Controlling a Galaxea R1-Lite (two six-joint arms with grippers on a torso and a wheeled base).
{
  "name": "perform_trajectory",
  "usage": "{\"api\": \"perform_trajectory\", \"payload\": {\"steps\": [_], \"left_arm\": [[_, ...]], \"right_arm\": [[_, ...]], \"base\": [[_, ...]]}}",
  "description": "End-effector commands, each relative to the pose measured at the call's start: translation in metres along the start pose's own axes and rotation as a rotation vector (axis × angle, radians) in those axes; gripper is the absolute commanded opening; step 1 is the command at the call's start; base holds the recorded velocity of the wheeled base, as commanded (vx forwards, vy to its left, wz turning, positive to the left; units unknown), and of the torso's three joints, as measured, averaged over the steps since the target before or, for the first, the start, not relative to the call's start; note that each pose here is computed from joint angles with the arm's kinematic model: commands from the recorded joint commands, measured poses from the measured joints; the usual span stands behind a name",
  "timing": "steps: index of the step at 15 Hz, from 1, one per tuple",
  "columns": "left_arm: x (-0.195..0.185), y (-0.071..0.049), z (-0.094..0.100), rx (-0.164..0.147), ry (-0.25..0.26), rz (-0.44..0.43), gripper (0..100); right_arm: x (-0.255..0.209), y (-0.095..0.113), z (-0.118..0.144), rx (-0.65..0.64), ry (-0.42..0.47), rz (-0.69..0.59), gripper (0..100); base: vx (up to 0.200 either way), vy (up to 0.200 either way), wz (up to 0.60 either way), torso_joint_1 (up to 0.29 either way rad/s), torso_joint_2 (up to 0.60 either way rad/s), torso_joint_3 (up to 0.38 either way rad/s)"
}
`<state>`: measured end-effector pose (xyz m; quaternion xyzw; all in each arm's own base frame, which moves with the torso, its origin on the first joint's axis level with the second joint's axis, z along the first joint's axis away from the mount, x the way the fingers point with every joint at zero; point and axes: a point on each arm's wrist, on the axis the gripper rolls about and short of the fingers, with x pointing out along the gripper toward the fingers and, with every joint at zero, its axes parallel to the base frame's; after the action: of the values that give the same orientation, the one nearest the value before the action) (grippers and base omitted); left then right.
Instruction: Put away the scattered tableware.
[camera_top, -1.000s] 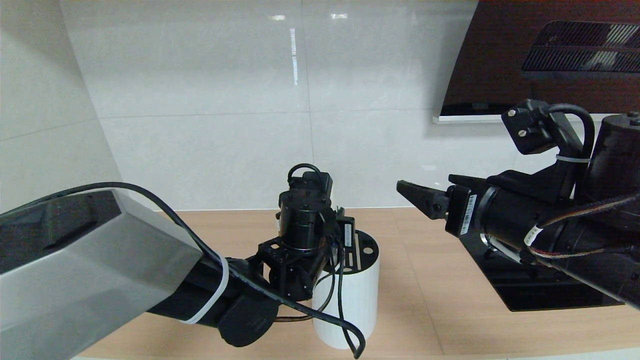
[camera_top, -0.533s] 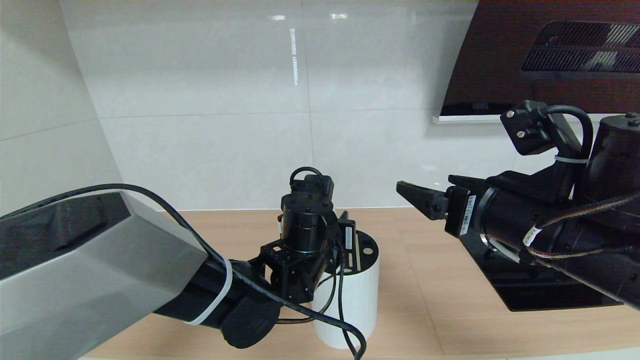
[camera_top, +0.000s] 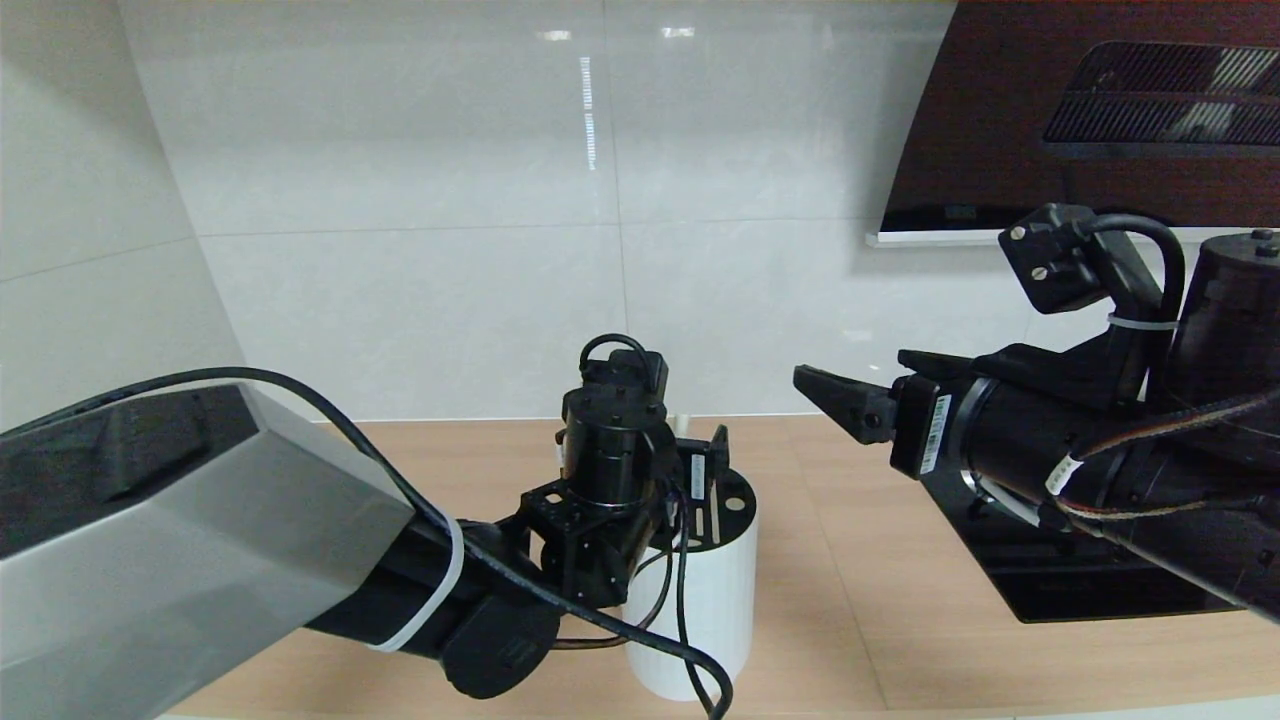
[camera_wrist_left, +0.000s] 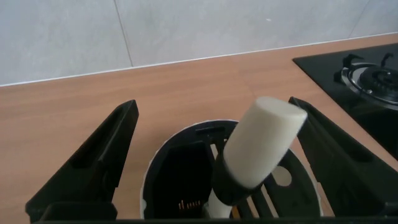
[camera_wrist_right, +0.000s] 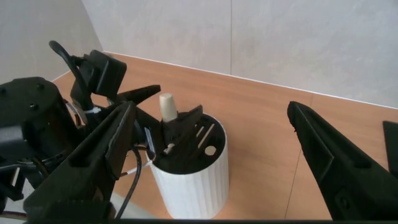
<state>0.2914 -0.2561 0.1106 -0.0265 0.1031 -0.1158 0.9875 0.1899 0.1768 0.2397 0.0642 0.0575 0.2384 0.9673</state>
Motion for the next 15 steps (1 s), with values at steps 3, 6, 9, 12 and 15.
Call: {"api": "perform_trajectory", "payload": {"steps": [3,6,9,12,15], "left_arm": [[-0.041,0.002,0.049,-0.050,-0.113,-0.045,100],[-0.088,0.019,0.100,-0.100,-0.200,-0.070,100],[-0.137,0.047,0.133,-0.114,-0.258,-0.071,100],[-0.175,0.088,0.139,-0.093,-0.309,-0.067,100],[-0.215,0.134,0.109,-0.078,-0.304,-0.018,100]], "right_arm": [[-0.001,0.000,0.001,0.002,-0.005,0.001,100],[-0.002,-0.002,0.004,0.003,-0.016,-0.011,100],[-0.015,-0.018,0.019,-0.049,-0.071,-0.062,100],[-0.050,-0.037,0.027,-0.102,-0.134,-0.121,100],[-0.111,-0.061,0.007,-0.111,-0.167,-0.188,100]], "base": [[0.000,0.000,0.00,0.000,0.00,0.000],[0.000,0.000,0.00,0.000,0.00,0.000],[0.000,0.000,0.00,0.000,0.00,0.000],[0.000,0.000,0.00,0.000,0.00,0.000],[0.000,0.000,0.00,0.000,0.00,0.000]]}}
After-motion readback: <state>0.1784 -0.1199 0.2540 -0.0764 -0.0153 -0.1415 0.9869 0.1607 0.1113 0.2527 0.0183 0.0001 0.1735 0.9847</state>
